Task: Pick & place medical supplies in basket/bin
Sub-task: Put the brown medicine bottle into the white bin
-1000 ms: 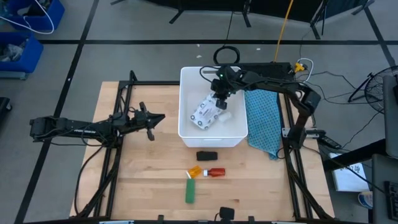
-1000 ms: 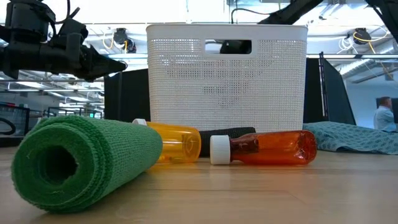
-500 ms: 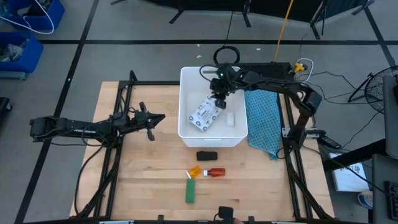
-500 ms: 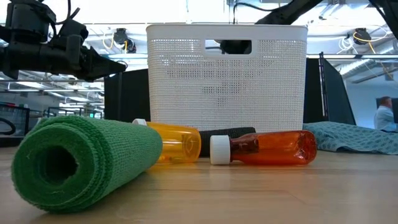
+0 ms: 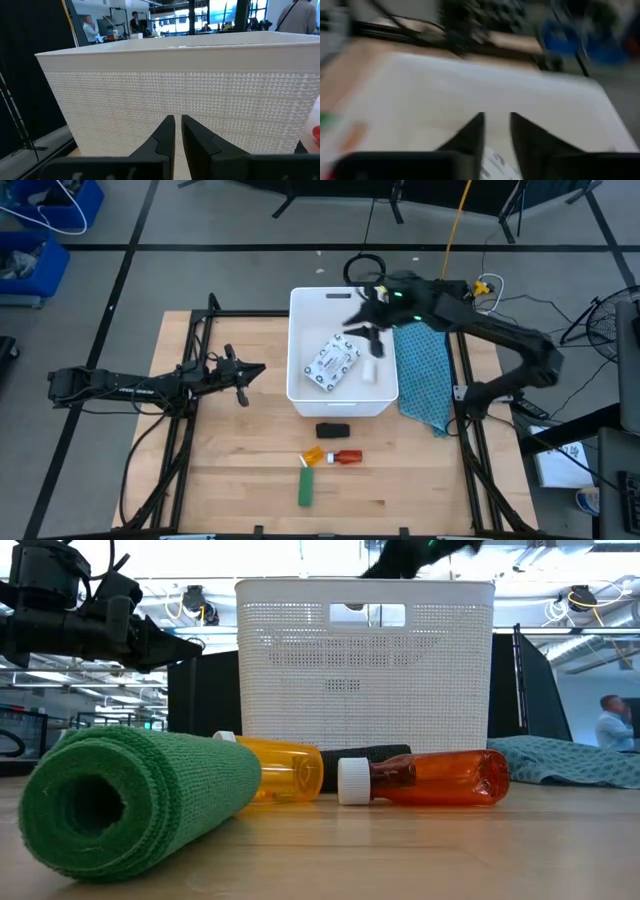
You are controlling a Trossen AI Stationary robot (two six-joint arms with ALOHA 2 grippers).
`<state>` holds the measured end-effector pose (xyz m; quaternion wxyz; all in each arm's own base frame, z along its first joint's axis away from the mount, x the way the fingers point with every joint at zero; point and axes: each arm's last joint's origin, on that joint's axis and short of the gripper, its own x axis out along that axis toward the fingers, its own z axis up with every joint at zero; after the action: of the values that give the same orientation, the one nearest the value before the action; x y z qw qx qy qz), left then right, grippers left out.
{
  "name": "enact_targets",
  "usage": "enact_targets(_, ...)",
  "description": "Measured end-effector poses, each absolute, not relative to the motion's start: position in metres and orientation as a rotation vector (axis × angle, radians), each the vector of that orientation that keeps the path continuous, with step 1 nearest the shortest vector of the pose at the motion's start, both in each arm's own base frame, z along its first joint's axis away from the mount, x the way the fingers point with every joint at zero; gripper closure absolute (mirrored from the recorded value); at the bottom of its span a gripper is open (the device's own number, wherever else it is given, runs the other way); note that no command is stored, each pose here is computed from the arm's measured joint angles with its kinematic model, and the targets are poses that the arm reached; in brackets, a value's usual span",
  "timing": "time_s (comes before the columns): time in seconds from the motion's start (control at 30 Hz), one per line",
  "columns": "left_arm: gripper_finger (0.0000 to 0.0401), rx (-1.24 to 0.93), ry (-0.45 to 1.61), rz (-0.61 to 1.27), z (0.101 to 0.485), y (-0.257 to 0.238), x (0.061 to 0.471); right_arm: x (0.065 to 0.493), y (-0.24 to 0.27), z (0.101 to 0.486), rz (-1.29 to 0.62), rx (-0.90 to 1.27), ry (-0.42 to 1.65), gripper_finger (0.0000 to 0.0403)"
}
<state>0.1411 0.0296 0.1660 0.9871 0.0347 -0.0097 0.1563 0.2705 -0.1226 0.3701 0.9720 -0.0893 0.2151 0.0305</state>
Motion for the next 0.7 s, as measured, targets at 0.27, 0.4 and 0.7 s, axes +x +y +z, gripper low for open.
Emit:
enact_targets(0.27,0.0364,0.067,0.013,0.313,0.163,0.030,0.141,0.199,-0.070,0.397,0.209,-0.233,0.218,0.0398)
enact_targets(0.4,0.0364,0.068,0.019,0.314,0.162,0.030,0.141,0.175,-0.058,0.359,0.268,-0.162,0.155,0.0400)
enact_targets(0.7,0.0364,0.011,0.000,0.315,0.163,0.030,0.141,0.153,-0.038,0.267,0.253,0.132,-0.112,0.0402)
